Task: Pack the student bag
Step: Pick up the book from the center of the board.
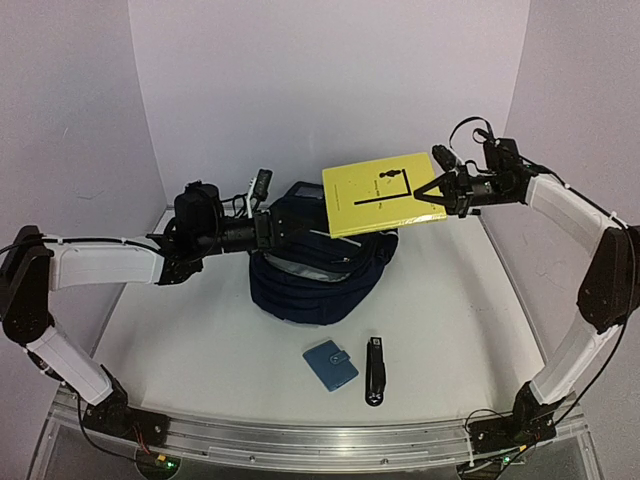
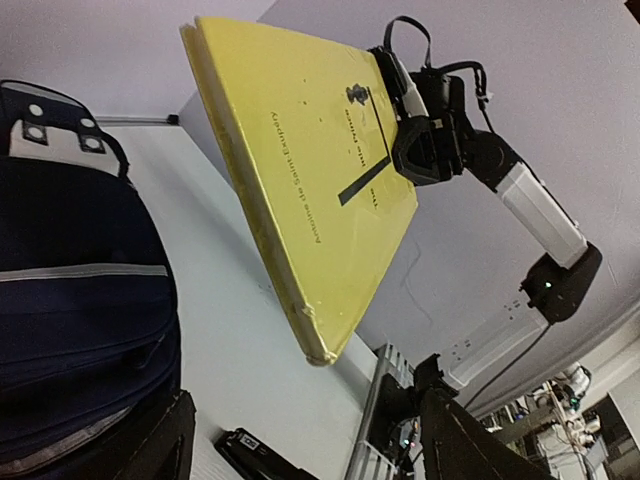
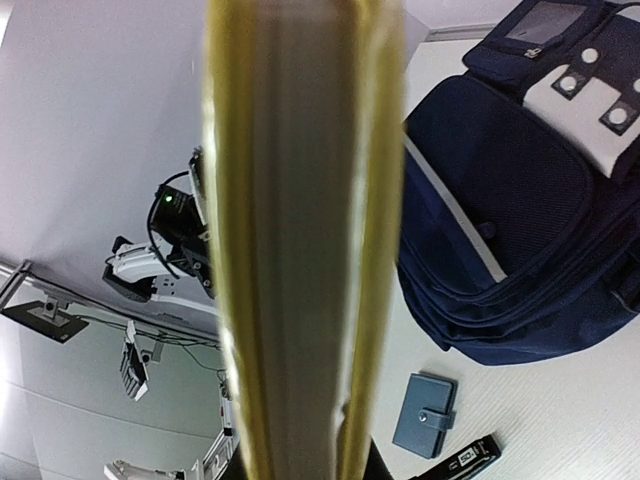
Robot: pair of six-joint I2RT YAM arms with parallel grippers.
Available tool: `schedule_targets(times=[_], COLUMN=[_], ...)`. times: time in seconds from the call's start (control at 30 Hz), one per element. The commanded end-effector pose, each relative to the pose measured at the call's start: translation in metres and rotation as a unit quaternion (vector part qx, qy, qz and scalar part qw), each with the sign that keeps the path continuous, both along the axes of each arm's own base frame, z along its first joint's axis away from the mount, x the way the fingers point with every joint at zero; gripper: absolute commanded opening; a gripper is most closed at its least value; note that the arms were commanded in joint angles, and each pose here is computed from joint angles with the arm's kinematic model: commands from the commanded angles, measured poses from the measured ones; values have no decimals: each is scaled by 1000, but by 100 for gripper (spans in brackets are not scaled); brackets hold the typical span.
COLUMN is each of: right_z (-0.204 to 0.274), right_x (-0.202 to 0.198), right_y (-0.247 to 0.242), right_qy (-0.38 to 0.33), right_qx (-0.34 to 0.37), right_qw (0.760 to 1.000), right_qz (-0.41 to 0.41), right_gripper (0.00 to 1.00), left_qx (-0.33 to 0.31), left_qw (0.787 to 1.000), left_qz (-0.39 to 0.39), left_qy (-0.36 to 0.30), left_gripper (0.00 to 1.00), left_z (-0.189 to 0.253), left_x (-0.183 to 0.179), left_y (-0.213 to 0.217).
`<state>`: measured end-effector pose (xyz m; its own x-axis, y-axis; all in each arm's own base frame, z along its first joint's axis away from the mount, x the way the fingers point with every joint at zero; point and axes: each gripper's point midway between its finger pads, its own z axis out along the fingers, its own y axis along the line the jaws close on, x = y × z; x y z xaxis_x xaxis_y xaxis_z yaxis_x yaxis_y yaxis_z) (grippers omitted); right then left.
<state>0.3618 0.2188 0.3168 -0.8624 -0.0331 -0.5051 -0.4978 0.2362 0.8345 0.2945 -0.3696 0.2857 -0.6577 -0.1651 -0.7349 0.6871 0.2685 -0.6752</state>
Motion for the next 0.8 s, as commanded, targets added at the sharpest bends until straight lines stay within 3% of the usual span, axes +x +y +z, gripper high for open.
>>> schedule_targets(times=[0.0, 0.27, 0.63, 0.77], right_z=[25, 11, -5, -7], right_x=[-23, -38, -52, -52], right_y=[14, 30, 52, 58], right_qy=[-45, -28, -7, -6], right_qx=[55, 52, 52, 51], right_qw=[995, 993, 990, 989], right_qz=[74, 99, 134, 141], right_gripper=[0, 0, 0, 0], left_qx=[-97, -136, -164, -175], left_qw=[992, 983, 975, 970], left_qz=[-78, -116, -137, -155], left_qy=[28, 51, 64, 70], left_gripper=[76, 68, 42, 39], left_z=[25, 28, 30, 31], left_x=[-14, -13, -15, -20], left_y=[-8, -18, -20, -20])
